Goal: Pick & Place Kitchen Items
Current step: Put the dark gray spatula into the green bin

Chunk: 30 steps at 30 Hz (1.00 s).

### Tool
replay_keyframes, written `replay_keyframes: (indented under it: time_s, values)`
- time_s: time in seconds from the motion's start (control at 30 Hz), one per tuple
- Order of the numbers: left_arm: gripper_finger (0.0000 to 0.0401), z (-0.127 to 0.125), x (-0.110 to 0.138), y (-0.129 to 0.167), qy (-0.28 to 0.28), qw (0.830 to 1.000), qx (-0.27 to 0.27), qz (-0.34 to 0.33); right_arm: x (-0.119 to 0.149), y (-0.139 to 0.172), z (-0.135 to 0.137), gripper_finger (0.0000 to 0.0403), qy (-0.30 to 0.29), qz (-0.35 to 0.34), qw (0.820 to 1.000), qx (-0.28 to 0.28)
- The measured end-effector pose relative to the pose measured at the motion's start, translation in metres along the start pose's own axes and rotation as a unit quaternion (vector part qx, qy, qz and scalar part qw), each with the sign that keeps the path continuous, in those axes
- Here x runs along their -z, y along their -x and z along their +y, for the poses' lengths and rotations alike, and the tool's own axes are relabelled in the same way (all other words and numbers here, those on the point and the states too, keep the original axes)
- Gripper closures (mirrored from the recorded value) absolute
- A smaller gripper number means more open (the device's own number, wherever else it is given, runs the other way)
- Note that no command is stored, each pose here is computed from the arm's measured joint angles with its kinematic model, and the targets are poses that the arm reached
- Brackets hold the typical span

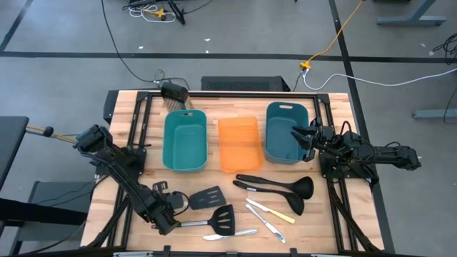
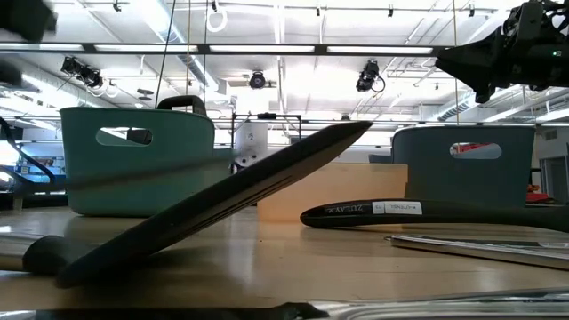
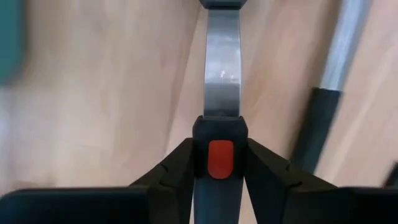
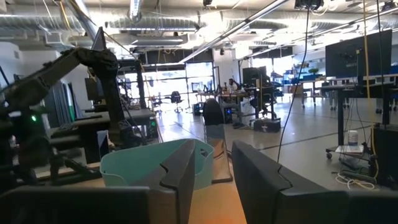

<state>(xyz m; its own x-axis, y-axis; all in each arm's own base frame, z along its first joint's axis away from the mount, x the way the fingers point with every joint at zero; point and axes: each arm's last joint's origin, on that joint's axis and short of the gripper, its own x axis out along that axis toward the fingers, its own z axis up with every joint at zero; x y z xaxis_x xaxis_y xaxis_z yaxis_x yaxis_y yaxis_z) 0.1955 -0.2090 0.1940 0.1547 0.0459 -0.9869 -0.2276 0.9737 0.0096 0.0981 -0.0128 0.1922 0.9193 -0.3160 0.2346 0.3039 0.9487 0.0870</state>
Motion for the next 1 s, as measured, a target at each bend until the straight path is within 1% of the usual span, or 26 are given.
replay_keyframes:
  time_s: [0.1,0.2,0.3,0.4,0.5,0.57,0.67,0.77,0.83,0.93,1.0]
  values:
    - [0.0282,-0.005,-0.009,0.027,-0.030,0.999,-0.011,-0.019,0.000,0.000,0.000,0.0286,0.000,0.000,1.000,0.000]
    - [0.0282,-0.007,-0.017,0.057,-0.056,0.997,-0.032,-0.052,0.000,0.000,0.000,0.0286,0.000,0.000,1.000,0.000]
    - [0.0282,-0.005,-0.025,0.091,-0.075,0.991,-0.034,-0.103,0.000,0.000,0.000,0.0286,-0.002,0.000,1.000,0.000]
    - [0.0282,0.004,-0.028,0.125,-0.084,0.983,-0.025,-0.163,0.000,0.000,0.000,0.0286,-0.002,0.000,1.000,0.000]
    - [0.0282,0.022,-0.030,0.157,-0.066,0.973,-0.023,-0.221,0.000,0.000,0.000,0.0286,-0.002,0.000,1.000,0.000]
    - [0.0282,0.041,-0.029,0.174,-0.037,0.969,-0.029,-0.243,0.000,0.000,0.000,0.0286,-0.002,0.000,1.000,0.000]
    - [0.0282,0.072,-0.025,0.193,0.018,0.966,-0.039,-0.256,0.000,0.000,0.000,0.0286,-0.008,0.000,1.000,0.000]
    - [0.0282,0.099,-0.023,0.203,0.043,0.960,-0.073,-0.266,0.000,0.000,0.000,0.0286,-0.009,0.000,1.000,0.000]
    - [0.0282,0.113,-0.023,0.208,0.026,0.957,-0.099,-0.273,0.000,0.000,0.000,0.0286,-0.009,0.000,1.000,0.000]
    - [0.0282,0.129,-0.027,0.212,-0.030,0.951,-0.139,-0.273,0.000,0.000,0.000,0.0286,-0.009,0.000,1.000,0.000]
    - [0.0282,0.141,-0.033,0.212,-0.037,0.947,-0.170,-0.271,0.000,0.000,0.000,0.0286,-0.009,0.000,1.000,0.000]
